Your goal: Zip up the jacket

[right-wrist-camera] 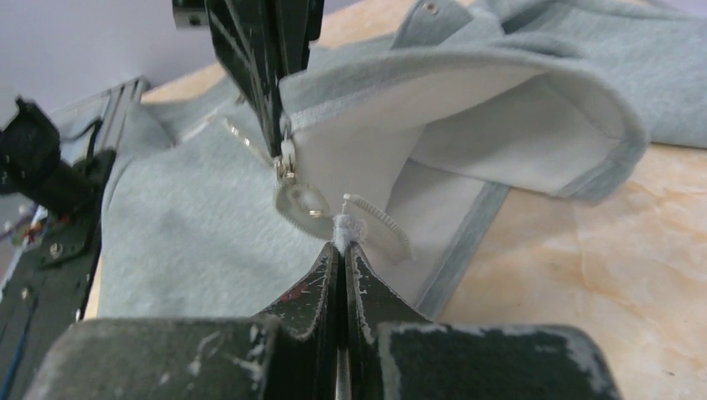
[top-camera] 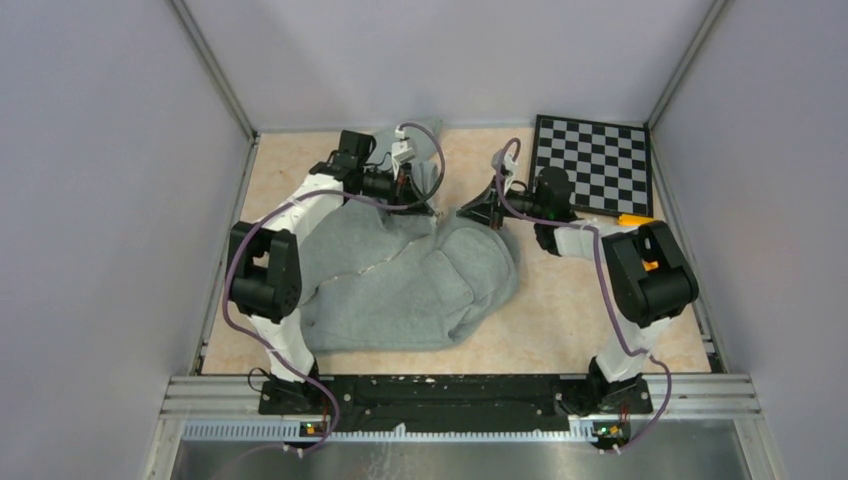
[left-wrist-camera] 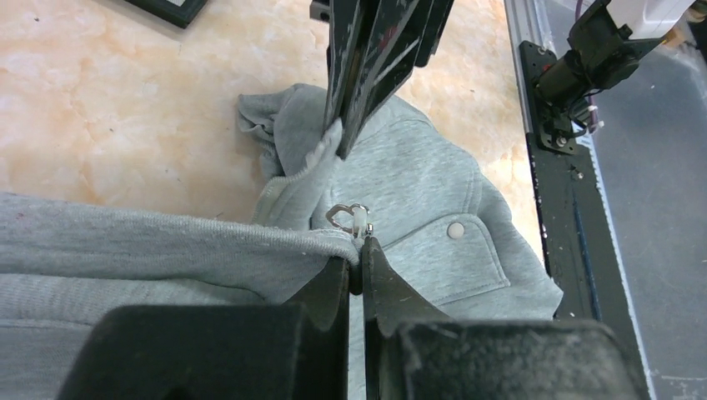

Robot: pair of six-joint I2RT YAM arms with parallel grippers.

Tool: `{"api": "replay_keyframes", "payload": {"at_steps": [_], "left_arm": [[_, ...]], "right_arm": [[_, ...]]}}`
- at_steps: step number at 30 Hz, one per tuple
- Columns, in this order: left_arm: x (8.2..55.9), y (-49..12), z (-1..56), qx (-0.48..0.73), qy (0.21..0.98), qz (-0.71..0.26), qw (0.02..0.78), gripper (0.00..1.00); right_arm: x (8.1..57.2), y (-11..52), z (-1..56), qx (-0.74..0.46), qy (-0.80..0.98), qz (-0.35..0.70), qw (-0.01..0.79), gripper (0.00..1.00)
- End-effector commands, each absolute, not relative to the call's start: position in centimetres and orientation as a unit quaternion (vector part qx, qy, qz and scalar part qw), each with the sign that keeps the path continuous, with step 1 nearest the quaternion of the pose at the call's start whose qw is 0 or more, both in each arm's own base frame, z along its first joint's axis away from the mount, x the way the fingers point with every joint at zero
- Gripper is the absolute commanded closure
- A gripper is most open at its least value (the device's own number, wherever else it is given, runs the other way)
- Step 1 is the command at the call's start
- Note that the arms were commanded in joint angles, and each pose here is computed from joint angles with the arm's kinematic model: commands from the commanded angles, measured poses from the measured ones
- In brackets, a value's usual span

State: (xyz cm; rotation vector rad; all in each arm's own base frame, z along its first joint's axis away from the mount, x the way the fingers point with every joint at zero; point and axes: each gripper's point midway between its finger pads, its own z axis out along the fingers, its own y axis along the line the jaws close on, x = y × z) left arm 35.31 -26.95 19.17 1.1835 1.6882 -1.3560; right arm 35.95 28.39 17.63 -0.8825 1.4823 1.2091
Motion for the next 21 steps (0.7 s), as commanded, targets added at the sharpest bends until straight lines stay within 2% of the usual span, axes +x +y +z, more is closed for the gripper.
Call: {"api": "replay_keyframes", "payload": {"at_steps": [1, 8, 15, 21], "left_arm": [[33.8, -26.8, 22.6, 0.518, 0.585, -0.49, 0.388, 1.0], [32.9, -26.7, 22.3, 0.558, 0.571, -0.449, 0.401, 1.0], [32.2, -26.7, 23.0, 0.572, 0.553, -0.445, 0.41, 1.0], [32.3, -26.6, 22.8, 0.581, 0.556, -0.423, 0.418, 1.0]], "right_arm": [[34.3, 30.2, 18.5, -0.469, 0.548, 0.48, 0.499, 1.0], [32.8, 31.4, 19.5, -0.495, 0.511, 0.54, 0.451, 1.0], [34.1, 31.6, 19.0, -0.483, 0.539, 0.526, 0.447, 1.0], [32.3, 31.3, 19.0, -0.509, 0.509, 0.54, 0.436, 1.0]]}}
